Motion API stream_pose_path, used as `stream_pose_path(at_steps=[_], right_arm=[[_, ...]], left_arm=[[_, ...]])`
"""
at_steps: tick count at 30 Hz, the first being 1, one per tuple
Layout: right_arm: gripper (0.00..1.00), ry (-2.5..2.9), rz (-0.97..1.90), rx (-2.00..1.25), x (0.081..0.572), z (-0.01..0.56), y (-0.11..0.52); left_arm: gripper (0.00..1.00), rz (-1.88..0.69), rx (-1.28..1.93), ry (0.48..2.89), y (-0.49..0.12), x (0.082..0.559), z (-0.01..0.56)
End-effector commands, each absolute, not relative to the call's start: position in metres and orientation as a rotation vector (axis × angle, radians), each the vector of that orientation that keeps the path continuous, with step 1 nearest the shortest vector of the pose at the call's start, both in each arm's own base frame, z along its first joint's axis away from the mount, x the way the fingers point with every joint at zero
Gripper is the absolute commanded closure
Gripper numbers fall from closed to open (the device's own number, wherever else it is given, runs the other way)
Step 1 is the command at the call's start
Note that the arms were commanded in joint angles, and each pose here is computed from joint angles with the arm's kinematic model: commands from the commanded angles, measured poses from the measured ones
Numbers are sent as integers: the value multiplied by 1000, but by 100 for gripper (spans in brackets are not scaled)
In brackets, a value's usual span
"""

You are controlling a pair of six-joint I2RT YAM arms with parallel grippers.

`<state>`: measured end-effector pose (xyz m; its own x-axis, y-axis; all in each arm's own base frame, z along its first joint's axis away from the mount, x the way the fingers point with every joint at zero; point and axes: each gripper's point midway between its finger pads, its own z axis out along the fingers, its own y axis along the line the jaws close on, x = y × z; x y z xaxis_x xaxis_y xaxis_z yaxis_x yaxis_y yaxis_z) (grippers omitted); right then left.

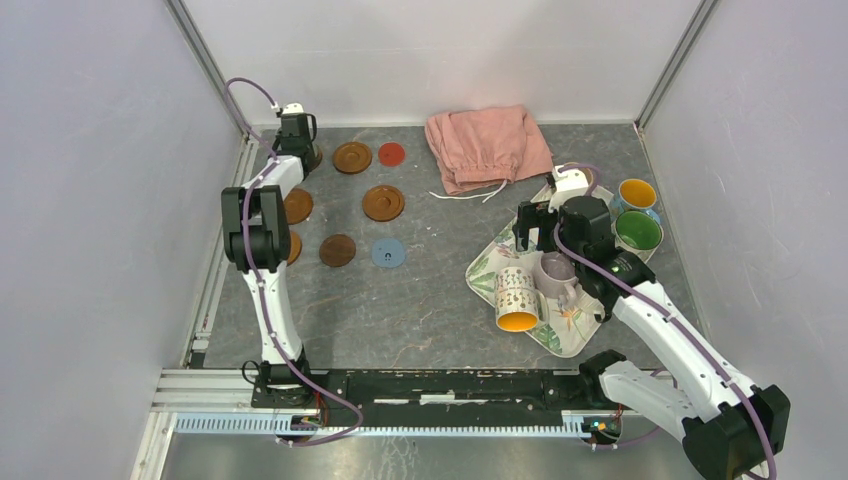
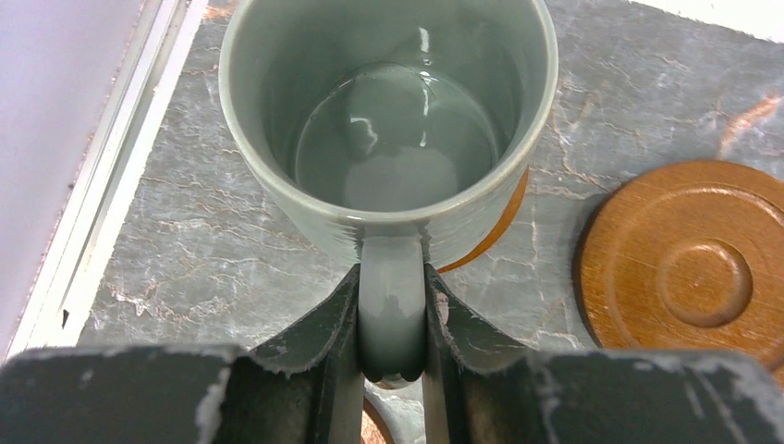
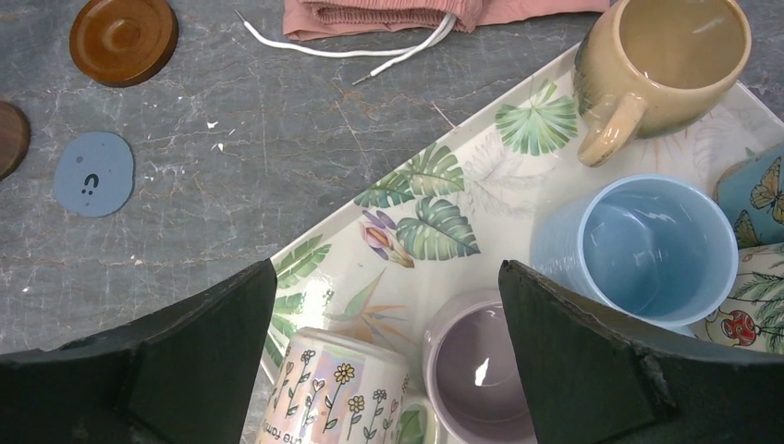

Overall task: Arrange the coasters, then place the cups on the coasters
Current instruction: Place the cup on the coaster.

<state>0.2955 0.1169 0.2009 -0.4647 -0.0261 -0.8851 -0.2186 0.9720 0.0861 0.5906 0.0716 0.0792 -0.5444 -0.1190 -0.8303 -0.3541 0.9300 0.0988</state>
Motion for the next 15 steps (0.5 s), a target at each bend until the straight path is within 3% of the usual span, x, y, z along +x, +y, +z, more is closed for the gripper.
stream_pose_path(at_steps=[1, 10, 15], right_arm=[[2, 2000, 244, -194, 301, 210, 123], [2, 2005, 247, -198, 301, 209, 124], [2, 2001, 250, -198, 301, 210, 124]], left_arm=[[98, 266, -396, 1905, 84, 621, 140], [97, 231, -382, 1936, 78, 616, 124], [87, 231, -384, 1933, 78, 608, 123]])
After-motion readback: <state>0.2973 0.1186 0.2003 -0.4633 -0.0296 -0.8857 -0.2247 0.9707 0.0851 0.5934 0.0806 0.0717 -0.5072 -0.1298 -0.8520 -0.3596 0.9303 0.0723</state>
